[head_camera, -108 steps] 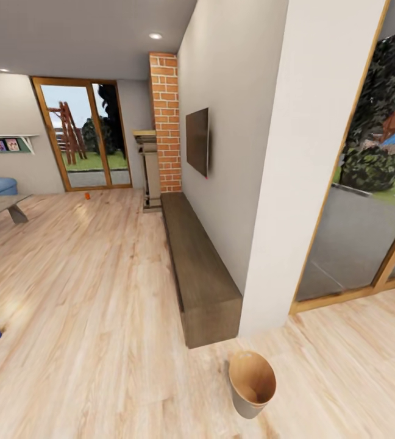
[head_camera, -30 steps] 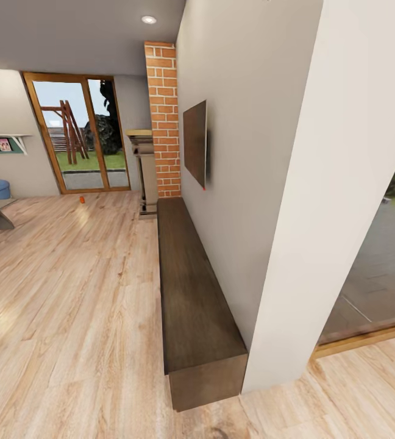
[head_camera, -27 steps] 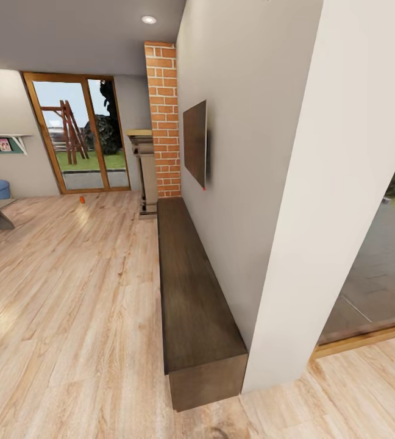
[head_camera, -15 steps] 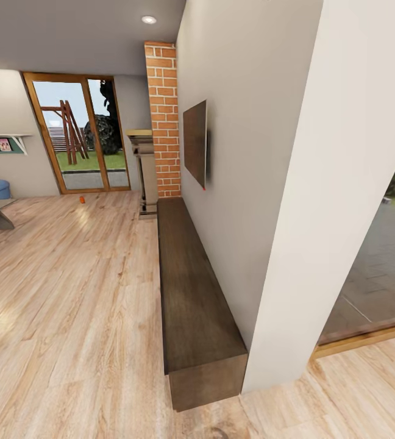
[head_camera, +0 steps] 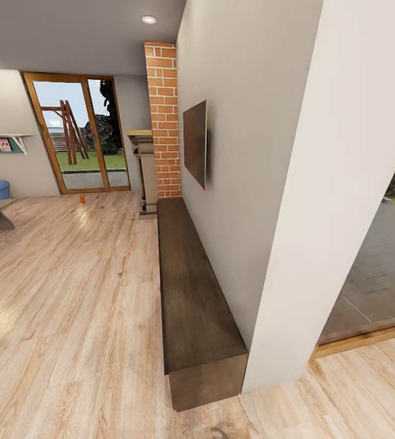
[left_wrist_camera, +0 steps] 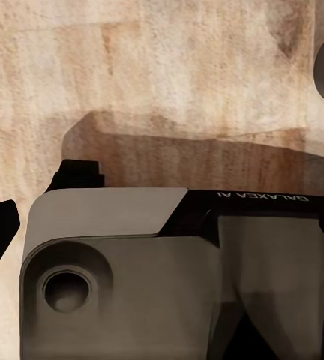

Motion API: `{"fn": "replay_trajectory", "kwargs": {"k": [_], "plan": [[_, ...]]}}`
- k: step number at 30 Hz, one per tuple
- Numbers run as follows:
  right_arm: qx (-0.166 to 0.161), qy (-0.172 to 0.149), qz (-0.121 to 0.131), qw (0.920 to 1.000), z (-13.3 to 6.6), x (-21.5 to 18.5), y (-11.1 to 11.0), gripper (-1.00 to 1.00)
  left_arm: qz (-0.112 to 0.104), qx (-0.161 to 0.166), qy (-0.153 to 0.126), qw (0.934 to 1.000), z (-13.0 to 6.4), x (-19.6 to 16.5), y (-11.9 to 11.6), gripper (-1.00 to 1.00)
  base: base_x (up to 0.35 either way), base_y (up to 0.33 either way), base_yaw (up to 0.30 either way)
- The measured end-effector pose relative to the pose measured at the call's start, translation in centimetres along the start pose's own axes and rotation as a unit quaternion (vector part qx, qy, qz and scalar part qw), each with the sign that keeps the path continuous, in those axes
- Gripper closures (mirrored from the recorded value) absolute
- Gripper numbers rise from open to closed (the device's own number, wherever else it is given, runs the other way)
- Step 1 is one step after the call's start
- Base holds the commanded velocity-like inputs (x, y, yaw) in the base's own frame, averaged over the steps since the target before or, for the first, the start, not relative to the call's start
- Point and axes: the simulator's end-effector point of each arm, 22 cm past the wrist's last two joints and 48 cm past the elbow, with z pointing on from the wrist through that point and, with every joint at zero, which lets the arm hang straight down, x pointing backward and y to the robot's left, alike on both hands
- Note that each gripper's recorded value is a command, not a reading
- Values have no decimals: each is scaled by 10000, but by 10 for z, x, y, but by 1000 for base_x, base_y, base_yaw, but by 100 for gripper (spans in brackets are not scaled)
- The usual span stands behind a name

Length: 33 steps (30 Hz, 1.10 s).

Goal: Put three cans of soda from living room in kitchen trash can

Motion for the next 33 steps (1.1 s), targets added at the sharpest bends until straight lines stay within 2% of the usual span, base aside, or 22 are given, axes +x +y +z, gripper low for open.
{"fn": "replay_trajectory", "kwargs": {"k": [22,33], "plan": [[11,-10,45,10000,1,0,-1,-100,1,6,1,10000,0,0,0,-100,0,0,0],[-189,13,45,9998,0,1,7,-100,1,5,1,10000,0,0,0,-100,0,0,0]]}}
